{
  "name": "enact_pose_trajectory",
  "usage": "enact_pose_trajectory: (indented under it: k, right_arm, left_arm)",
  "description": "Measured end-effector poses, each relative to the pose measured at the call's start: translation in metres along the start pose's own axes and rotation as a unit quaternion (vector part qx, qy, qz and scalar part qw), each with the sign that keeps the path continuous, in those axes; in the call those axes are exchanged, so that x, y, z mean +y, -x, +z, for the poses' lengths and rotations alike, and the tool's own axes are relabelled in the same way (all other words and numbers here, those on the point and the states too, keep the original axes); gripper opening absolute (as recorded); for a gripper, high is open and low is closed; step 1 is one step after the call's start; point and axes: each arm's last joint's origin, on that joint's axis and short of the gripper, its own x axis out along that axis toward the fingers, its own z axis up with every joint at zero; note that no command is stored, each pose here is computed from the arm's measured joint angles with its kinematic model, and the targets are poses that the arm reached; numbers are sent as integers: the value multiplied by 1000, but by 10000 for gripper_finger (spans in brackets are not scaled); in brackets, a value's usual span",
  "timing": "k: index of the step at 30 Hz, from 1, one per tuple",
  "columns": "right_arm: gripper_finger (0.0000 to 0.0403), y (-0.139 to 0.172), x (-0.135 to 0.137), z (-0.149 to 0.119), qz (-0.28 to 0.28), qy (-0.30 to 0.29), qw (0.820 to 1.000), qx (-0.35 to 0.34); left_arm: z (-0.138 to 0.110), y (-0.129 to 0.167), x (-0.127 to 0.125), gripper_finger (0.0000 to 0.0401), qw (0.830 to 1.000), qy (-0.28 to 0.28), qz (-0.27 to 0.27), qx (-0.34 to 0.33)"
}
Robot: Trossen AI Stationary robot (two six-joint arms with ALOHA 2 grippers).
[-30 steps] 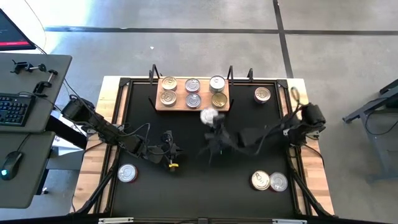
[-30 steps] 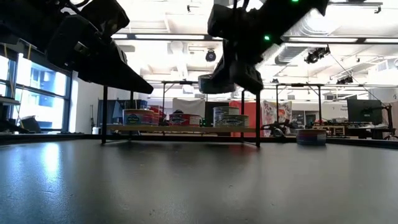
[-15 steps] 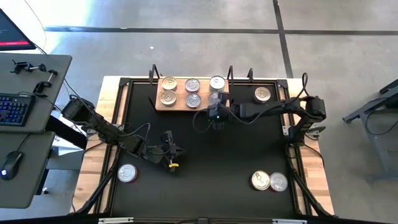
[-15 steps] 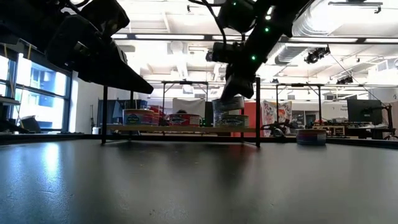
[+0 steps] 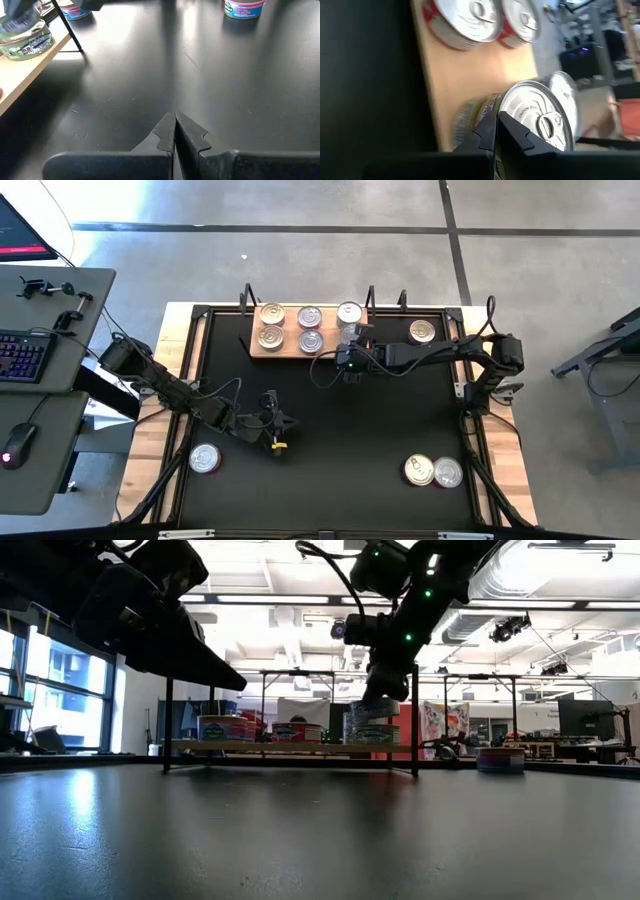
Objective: Stack canned seafood by type on shelf
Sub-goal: Stack the green tuna on top of the other green tuna can on the shelf, then stack the blue tuna can on top of the other blue tuna can on the shelf
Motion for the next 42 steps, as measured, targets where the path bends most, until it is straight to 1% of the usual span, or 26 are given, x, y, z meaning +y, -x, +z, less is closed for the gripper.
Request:
enact_pose_trajectory:
  k: [2,4,6,14,18,20,22,24,26,27,29,31,33,36,38,39,42]
  right_arm:
    - [0,0,-1,0,-18,1,1000,6]
    - [4,0,-1,0,-19,1,1000,6]
    - [17,0,-1,0,-17,0,1000,5]
    - [111,0,-1,0,-14,-13,1000,3]
    - [140,3,-2,1,-16,-17,1000,-2]
    - [146,9,-2,6,-2,-30,999,-18]
    - [146,19,-2,14,40,-60,996,-51]
    - [143,31,-1,24,105,-98,985,-91]
    - [139,41,7,32,176,-134,966,-133]
    - [137,45,13,35,209,-138,956,-150]
    - [132,52,34,35,257,-128,940,-183]
    - [124,56,59,29,289,-121,923,-223]
    - [116,57,84,17,317,-144,900,-263]
    - [105,61,113,-1,342,-204,855,-333]
    - [97,65,129,-13,334,-232,836,-369]
    - [94,68,135,-19,323,-245,832,-380]
    - [86,76,146,-30,283,-265,832,-396]
  left_arm:
    - [0,0,0,0,1000,0,0,0]
    - [0,0,0,0,1000,0,0,0]
    - [0,0,0,0,1000,0,0,0]
    - [0,0,0,0,1000,0,0,0]
    - [0,0,0,0,1000,0,0,0]
    - [0,0,0,0,1000,0,0,0]
    - [0,0,0,0,1000,0,0,0]
    - [0,0,0,0,1000,-1,0,1]
    - [-1,0,0,0,1000,-1,0,1]
    - [-1,0,0,0,1000,-1,0,2]
    - [-1,0,0,0,1000,5,6,3]
    - [-3,2,2,0,999,25,33,11]
    - [-5,7,4,0,997,41,64,18]
    - [-4,19,7,0,992,62,105,16]
    - [1,29,10,0,990,70,119,9]
    - [5,34,12,0,990,77,120,-1]
    - [17,45,18,0,990,85,114,-26]
